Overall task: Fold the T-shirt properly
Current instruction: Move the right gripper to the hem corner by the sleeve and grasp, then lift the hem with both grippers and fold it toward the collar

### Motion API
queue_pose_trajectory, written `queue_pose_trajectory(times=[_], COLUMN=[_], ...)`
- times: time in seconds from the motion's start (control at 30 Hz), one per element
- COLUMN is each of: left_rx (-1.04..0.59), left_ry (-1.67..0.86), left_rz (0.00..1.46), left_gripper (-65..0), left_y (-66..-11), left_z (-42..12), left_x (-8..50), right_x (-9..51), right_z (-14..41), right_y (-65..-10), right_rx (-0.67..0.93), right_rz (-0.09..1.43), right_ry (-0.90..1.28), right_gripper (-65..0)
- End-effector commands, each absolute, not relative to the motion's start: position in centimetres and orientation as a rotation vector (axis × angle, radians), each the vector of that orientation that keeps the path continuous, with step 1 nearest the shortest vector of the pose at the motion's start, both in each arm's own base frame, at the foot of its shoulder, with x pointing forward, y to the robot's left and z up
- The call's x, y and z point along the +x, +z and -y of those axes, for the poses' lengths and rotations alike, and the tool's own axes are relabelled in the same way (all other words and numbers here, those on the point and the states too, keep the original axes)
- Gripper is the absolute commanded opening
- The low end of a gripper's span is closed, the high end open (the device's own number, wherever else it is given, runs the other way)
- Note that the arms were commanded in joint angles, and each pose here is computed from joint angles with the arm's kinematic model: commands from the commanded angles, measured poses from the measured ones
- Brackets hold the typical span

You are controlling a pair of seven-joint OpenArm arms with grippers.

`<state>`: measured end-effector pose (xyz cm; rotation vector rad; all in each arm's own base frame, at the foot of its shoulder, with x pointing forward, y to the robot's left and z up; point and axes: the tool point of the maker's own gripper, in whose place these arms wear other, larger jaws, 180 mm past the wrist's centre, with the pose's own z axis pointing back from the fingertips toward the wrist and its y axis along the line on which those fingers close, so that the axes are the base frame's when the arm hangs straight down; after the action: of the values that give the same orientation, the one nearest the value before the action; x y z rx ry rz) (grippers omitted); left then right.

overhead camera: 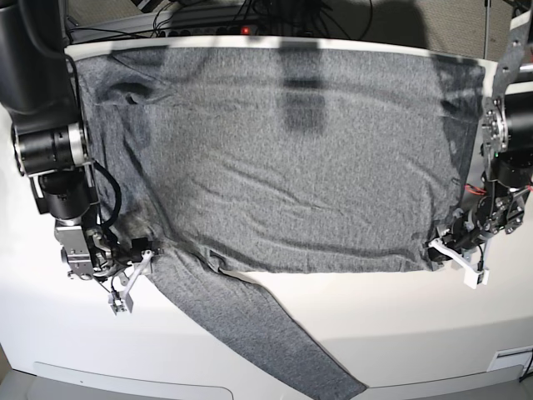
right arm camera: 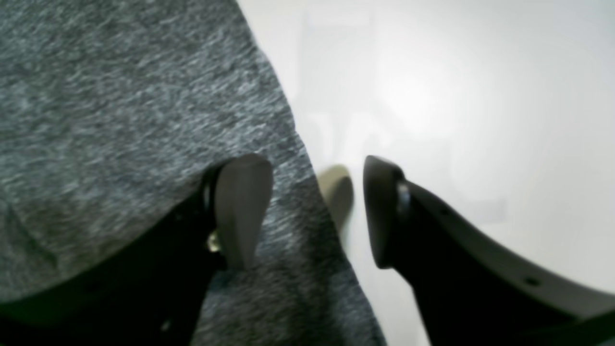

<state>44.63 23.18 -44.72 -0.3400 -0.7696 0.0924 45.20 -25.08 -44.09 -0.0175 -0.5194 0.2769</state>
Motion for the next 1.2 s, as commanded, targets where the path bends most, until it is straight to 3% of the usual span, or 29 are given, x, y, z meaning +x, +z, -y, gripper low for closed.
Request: queue_pose_trajectory(times=[0.0, 0.43, 0.93, 1.17], left_rx=[-0.320, -0.320, -0.346, -0.378], left_ry=[0.072, 0.072, 0.103, 0.083], left_rz=[0.742, 0.742, 0.790, 0.773], left_gripper=[-65.0, -65.0, -65.0, -65.0], left_y=[-44.6, -44.6, -42.9, -40.7], left_z=[-23.7, -23.7, -23.6, -23.3], left_x=[44.6, 44.6, 46.2, 47.7], right_x=[45.0, 44.5, 48.8, 49.9], right_z=[25.2, 25.5, 25.5, 24.8], right_y=[-43.8, -44.1, -39.8, -37.4], right_rx=[-0.022, -0.033, -0.042, -0.059], right_rz=[0.478, 0.442, 0.615, 0.624], right_ry=[0.296, 0.300, 0.312, 0.364], right_gripper=[-35.4, -64.3, -65.0, -65.0])
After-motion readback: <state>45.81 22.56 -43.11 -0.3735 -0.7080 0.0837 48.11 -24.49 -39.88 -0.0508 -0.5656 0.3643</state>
